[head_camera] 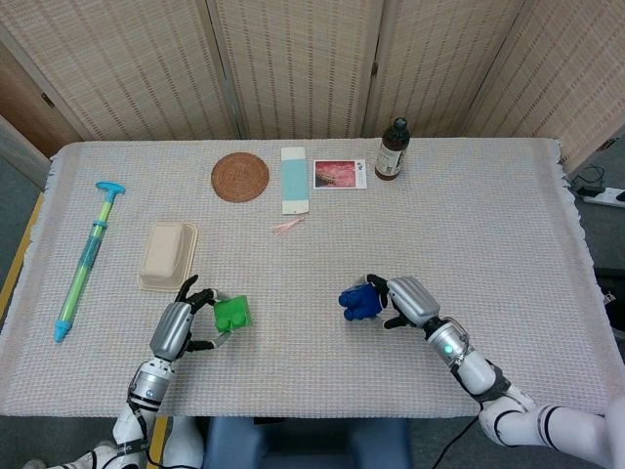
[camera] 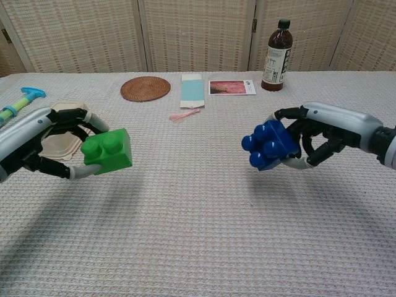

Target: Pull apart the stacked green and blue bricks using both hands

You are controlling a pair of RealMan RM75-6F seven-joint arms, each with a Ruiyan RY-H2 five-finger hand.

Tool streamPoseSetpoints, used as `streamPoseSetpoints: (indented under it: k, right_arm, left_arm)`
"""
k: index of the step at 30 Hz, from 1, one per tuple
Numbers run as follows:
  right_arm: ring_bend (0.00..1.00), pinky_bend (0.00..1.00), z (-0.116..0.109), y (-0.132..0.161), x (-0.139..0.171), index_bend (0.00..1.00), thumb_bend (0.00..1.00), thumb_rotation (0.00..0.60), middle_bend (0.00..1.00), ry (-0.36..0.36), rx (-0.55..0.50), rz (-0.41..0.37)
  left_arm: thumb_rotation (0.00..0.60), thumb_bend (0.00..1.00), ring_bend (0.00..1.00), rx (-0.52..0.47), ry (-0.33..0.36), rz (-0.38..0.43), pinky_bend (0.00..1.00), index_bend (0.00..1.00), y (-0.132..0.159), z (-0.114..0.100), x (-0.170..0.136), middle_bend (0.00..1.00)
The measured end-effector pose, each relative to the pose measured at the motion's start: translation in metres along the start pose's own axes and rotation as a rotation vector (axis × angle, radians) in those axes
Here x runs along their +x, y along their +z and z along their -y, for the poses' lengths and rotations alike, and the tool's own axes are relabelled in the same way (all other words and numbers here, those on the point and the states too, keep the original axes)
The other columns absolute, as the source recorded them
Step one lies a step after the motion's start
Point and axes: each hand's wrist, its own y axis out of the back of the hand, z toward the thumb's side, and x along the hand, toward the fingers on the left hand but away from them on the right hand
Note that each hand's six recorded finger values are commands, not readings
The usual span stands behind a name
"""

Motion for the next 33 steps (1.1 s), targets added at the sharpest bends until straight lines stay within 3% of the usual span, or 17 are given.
streamPoseSetpoints:
  k: [7,10,12,13,16,17,18,20,23,29,33]
  right_arm:
    - [0.57,0.63,0.001,-0.013,0.014,0.78,0.41,0.6,0.65,0.025,0.071,0.063]
    - [0.54,0.63,0.001,-0.015,0.018,0.74,0.41,0.6,0.59,0.029,0.076,0.076]
    - [0.49,0.62,0.001,-0.014,0.019,0.63,0.41,0.6,0.53,0.04,0.068,0.076]
    - [0.46,0.59,0.0,-0.014,0.02,0.53,0.41,0.6,0.47,0.045,0.067,0.076]
    - [0.33,0.52,-0.001,-0.012,0.022,0.17,0.41,0.6,0.27,0.074,0.069,0.076]
    - [0.25,0.47,-0.001,-0.012,0.023,0.05,0.41,0.6,0.16,0.088,0.072,0.078]
    - [0.19,0.43,-0.001,-0.012,0.024,0.0,0.41,0.6,0.08,0.111,0.077,0.084]
    - [0.1,0.36,-0.003,-0.013,0.026,0.0,0.41,0.6,0.01,0.147,0.088,0.095]
    - [0.02,0.26,-0.009,-0.014,0.03,0.0,0.41,0.6,0.0,0.194,0.107,0.117]
    - [0.0,0.2,-0.018,-0.01,0.035,0.0,0.41,0.6,0.0,0.216,0.135,0.126]
    - [0.0,0.17,-0.03,-0.006,0.04,0.0,0.41,0.6,0.0,0.178,0.182,0.099]
  left_arm:
    - [0.6,0.42,0.39,-0.009,-0.01,-0.021,0.0,0.78,-0.015,0.007,-0.004,0.88]
    - [0.6,0.42,0.38,-0.026,-0.019,-0.029,0.0,0.77,-0.019,0.009,-0.005,0.88]
    - [0.6,0.42,0.34,-0.038,-0.029,-0.034,0.0,0.72,-0.021,0.01,-0.004,0.84]
    - [0.6,0.42,0.3,-0.04,-0.037,-0.033,0.0,0.66,-0.022,0.011,-0.004,0.78]
    - [0.6,0.42,0.13,-0.032,-0.08,-0.026,0.0,0.42,-0.023,0.015,-0.004,0.46]
    - [0.6,0.41,0.08,-0.028,-0.096,-0.026,0.0,0.36,-0.024,0.016,-0.004,0.38]
    - [0.6,0.41,0.03,-0.022,-0.117,-0.026,0.0,0.3,-0.025,0.017,-0.004,0.3]
    - [0.6,0.39,0.0,-0.011,-0.148,-0.027,0.0,0.21,-0.027,0.018,-0.005,0.17]
    - [0.6,0.36,0.0,0.003,-0.191,-0.023,0.0,0.14,-0.027,0.019,-0.006,0.03]
    - [0.6,0.33,0.0,0.024,-0.209,-0.006,0.0,0.11,-0.024,0.018,-0.003,0.0]
    - [0.6,0.29,0.0,0.117,-0.211,0.033,0.0,0.09,-0.022,0.014,-0.003,0.0]
